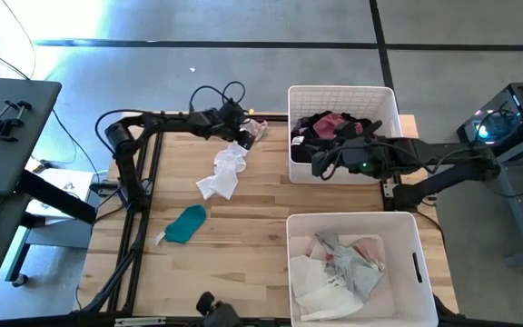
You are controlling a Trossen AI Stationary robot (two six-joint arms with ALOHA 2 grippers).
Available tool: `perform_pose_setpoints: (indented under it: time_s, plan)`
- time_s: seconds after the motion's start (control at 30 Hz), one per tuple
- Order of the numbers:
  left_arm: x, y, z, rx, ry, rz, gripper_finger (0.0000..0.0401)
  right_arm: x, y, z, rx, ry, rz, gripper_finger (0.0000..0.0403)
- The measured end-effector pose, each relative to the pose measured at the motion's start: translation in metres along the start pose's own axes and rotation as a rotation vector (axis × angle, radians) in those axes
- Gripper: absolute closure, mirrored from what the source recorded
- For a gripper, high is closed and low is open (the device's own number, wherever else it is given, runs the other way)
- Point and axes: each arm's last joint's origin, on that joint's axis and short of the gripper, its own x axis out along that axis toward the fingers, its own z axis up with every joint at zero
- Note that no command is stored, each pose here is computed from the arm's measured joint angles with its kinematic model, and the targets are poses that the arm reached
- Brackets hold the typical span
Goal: Sort clothes
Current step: Put the white striped sock into the bottom bin
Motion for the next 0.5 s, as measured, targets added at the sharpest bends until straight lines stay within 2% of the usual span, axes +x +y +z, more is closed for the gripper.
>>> perform_pose_setpoints:
  time_s: [0.23,0.37,0.5]
  plan:
    - [0.018,0.002,-0.001,0.018,-0.048,0.036,0.0225,0.000,0.000,0.000,0.021,-0.005,-0.005,0.0210]
    - [0.027,0.003,-0.002,0.034,-0.057,0.026,0.0254,0.000,0.000,0.000,0.025,-0.002,-0.001,0.0210]
    - [0.028,0.002,-0.003,0.117,-0.050,0.033,0.0302,0.000,0.000,0.000,0.029,0.004,0.005,0.0210]
